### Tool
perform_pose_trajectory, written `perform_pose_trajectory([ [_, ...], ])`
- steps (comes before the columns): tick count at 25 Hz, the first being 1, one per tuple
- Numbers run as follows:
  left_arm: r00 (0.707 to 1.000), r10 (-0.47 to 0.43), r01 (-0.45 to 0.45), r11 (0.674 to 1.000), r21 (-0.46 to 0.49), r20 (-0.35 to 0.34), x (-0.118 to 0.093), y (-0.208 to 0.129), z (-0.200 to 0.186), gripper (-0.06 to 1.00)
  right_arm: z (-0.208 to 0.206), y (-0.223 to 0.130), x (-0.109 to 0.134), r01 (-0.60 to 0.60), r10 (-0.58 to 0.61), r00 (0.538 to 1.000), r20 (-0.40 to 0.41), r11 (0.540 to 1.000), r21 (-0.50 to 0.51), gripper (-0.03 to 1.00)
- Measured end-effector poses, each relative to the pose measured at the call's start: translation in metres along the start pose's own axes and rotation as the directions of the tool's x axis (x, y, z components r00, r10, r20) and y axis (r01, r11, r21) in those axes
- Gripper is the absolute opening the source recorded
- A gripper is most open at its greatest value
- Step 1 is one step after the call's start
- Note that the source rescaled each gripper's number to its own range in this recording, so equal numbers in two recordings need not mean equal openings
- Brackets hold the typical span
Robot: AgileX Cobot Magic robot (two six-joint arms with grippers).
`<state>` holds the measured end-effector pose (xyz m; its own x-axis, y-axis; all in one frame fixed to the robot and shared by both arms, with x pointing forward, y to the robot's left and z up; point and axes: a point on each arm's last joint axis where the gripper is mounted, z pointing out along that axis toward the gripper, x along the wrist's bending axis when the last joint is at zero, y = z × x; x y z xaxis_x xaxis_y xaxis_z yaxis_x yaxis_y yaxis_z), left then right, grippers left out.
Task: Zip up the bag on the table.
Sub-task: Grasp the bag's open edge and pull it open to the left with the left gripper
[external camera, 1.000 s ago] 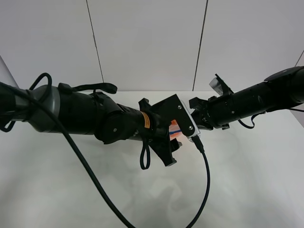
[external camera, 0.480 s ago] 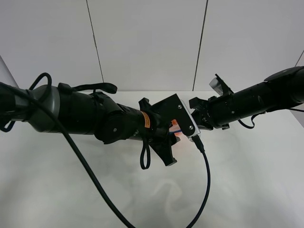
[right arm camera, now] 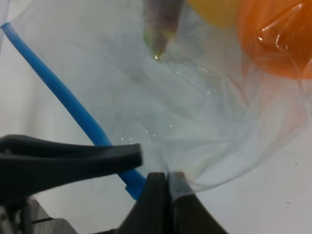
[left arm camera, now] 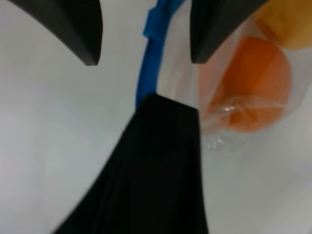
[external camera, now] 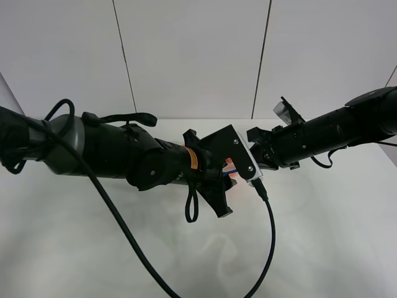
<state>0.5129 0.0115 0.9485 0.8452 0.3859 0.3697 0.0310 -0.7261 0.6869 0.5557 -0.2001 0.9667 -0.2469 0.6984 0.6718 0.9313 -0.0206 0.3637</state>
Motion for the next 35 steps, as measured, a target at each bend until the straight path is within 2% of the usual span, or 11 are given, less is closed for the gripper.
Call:
perform_pose_trajectory([
  [6, 1.000, 0.007, -0.007, 1.000, 0.008, 0.004, -0.001, -0.002, 0.002, 0.57, 0.000, 0.000, 0.000, 0.000, 0.000, 1.000, 0.000, 1.000, 0.000, 0.00],
  [9, 1.000, 0.008, -0.008, 1.000, 0.008, 0.004, -0.001, -0.002, 0.002, 0.51, 0.000, 0.000, 0.000, 0.000, 0.000, 1.000, 0.000, 1.000, 0.000, 0.00],
  [12, 1.000, 0.008, -0.008, 1.000, 0.006, 0.003, -0.001, -0.002, 0.002, 0.40, 0.000, 0.000, 0.000, 0.000, 0.000, 1.000, 0.000, 1.000, 0.000, 0.00],
  [17, 1.000, 0.011, -0.011, 1.000, 0.001, 0.001, -0.001, -0.001, 0.002, 0.10, 0.000, 0.000, 0.000, 0.002, -0.002, 1.000, 0.001, 1.000, 0.002, 0.00],
  [19, 1.000, 0.011, -0.011, 1.000, 0.001, 0.001, -0.001, -0.001, 0.002, 0.04, 0.000, 0.000, 0.000, 0.002, -0.002, 1.000, 0.001, 1.000, 0.002, 0.00],
  [35, 1.000, 0.013, -0.012, 0.999, 0.031, -0.015, 0.011, -0.008, 0.001, 0.02, 0.001, 0.001, 0.002, -0.009, 0.009, 1.000, -0.004, 1.000, -0.012, 0.00],
])
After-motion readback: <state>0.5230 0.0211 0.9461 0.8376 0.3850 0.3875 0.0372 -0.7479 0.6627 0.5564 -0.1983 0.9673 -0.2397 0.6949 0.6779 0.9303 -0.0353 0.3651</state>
